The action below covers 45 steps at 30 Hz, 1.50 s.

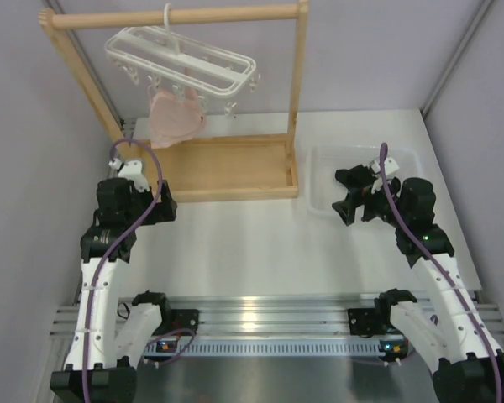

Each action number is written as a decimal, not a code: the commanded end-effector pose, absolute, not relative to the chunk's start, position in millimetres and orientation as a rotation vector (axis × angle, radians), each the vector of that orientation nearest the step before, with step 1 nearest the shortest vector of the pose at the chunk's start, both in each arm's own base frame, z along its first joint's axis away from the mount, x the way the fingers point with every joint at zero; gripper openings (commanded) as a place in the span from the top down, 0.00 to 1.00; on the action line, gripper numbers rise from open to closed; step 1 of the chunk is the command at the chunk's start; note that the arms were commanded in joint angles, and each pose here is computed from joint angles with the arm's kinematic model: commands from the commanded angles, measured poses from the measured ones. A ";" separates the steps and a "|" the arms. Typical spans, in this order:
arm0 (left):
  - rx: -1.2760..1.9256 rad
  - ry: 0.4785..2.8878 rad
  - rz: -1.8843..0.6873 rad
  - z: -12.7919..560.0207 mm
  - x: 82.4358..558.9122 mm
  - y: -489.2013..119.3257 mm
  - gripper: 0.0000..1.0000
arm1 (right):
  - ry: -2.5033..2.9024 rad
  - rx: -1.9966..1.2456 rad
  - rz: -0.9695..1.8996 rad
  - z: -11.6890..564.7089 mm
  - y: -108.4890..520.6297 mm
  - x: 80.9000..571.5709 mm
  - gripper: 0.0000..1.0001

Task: Clip the socks to the hanger
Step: Open the clamp at the hanger.

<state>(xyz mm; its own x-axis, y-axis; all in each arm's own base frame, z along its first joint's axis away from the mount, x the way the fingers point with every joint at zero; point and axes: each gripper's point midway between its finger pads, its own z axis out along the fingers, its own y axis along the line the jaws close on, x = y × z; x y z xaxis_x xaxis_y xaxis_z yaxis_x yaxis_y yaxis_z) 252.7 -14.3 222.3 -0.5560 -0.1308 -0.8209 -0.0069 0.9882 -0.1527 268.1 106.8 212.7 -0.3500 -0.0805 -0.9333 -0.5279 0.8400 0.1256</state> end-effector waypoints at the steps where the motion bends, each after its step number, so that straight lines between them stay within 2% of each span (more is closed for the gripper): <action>1: -0.078 2.050 -0.172 255.6 266.2 -15.6 0.02 | 1.759 -0.496 0.514 249.4 115.0 277.1 0.00; 6: -0.131 1.959 -0.260 294.6 277.3 -24.6 0.02 | 1.684 -0.560 0.578 264.7 127.8 275.0 0.00; 9: -0.182 1.858 -0.260 326.6 289.0 -20.4 0.11 | 1.653 -0.577 0.570 271.9 130.2 280.8 0.00; 12: -0.097 1.781 -0.283 357.0 293.8 -27.8 0.13 | 1.626 -0.506 0.538 282.7 124.6 293.4 0.00; 14: -0.014 1.722 -0.306 377.4 294.5 -36.3 0.12 | 1.674 -0.320 0.558 284.6 115.3 306.6 0.00; 19: 0.122 1.540 -0.365 423.8 294.0 -54.4 0.11 | 1.642 -0.517 0.680 294.4 142.9 308.3 0.00; 29: 0.193 1.327 -0.416 463.1 332.8 -66.1 0.20 | 1.543 -0.623 0.690 322.7 178.8 314.0 0.00; 36: 0.179 1.303 -0.499 474.9 371.4 -74.0 0.30 | 1.486 -0.746 0.716 330.6 222.1 301.9 0.00; 45: 0.246 1.265 -0.569 485.9 391.6 -101.6 0.31 | 1.458 -0.810 0.762 330.9 263.9 297.2 0.00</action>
<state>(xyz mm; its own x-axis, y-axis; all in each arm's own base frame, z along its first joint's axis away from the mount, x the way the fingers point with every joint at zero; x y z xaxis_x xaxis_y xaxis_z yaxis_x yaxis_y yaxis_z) 401.9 -82.6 437.2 0.0530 -0.2584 -0.9646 0.4465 0.8701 -0.2085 294.2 248.0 293.6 -0.1329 -0.0773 -0.9881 -0.8272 0.5579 0.0676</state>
